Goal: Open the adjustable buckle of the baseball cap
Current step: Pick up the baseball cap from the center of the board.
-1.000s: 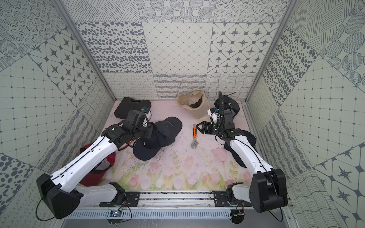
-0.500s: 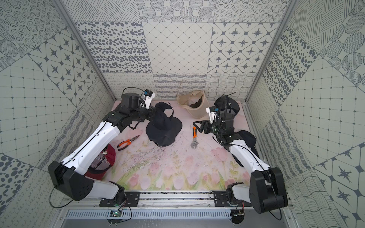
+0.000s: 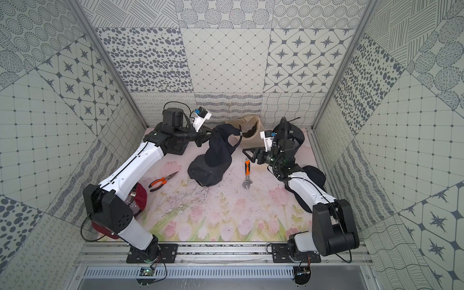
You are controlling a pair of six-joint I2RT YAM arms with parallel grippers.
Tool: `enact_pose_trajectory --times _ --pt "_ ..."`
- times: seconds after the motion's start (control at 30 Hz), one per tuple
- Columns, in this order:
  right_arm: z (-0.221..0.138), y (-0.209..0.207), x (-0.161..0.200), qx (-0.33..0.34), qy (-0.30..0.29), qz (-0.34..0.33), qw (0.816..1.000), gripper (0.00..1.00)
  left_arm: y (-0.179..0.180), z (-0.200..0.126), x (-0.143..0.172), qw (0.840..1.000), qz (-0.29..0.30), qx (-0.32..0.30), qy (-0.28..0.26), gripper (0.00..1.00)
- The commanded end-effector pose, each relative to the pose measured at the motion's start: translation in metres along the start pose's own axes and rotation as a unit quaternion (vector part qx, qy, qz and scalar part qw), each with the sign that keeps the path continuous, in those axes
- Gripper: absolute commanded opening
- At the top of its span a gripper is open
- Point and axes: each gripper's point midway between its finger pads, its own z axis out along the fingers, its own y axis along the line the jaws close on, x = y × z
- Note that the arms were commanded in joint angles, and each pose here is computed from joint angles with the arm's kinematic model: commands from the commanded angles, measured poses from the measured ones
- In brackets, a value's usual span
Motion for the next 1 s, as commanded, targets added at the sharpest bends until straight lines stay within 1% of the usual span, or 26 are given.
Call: enact_pose_trajectory --times 0.0,0.17,0.3,0.4,0.6,0.73,0.83,0.97 --pt "0.005 0.005 -0.022 -0.017 -0.036 -0.003 0.999 0.74 -0.022 -0.006 -0.031 0.991 0.101 0.072 -0.052 0.0" --pt "0.008 0.005 -0.026 -0.023 -0.041 0.003 0.999 0.72 -0.029 -0.009 -0.037 0.987 0.111 0.102 -0.062 0.0" --pt "0.006 0.009 -0.031 -0.02 -0.051 -0.001 0.998 0.7 -0.027 -0.012 -0.035 0.984 0.116 0.118 -0.066 0.0" --pt "0.005 0.008 -0.034 -0.015 -0.057 0.011 0.998 0.68 -0.027 -0.014 -0.033 0.98 0.117 0.143 -0.07 0.0" --pt "0.007 0.017 -0.029 -0.044 -0.049 0.043 0.997 0.68 -0.029 -0.013 -0.03 0.972 0.129 0.181 -0.074 0.0" --pt "0.008 0.028 -0.023 -0.068 -0.033 0.063 0.995 0.69 -0.038 -0.017 -0.031 0.965 0.137 0.214 -0.069 0.0" --pt "0.007 0.03 -0.021 -0.071 -0.03 0.078 0.994 0.69 -0.043 -0.021 -0.031 0.96 0.149 0.225 -0.069 0.0" --pt "-0.002 0.041 -0.023 -0.077 -0.041 0.072 0.994 0.66 -0.042 -0.02 -0.03 0.959 0.147 0.231 -0.069 0.0"
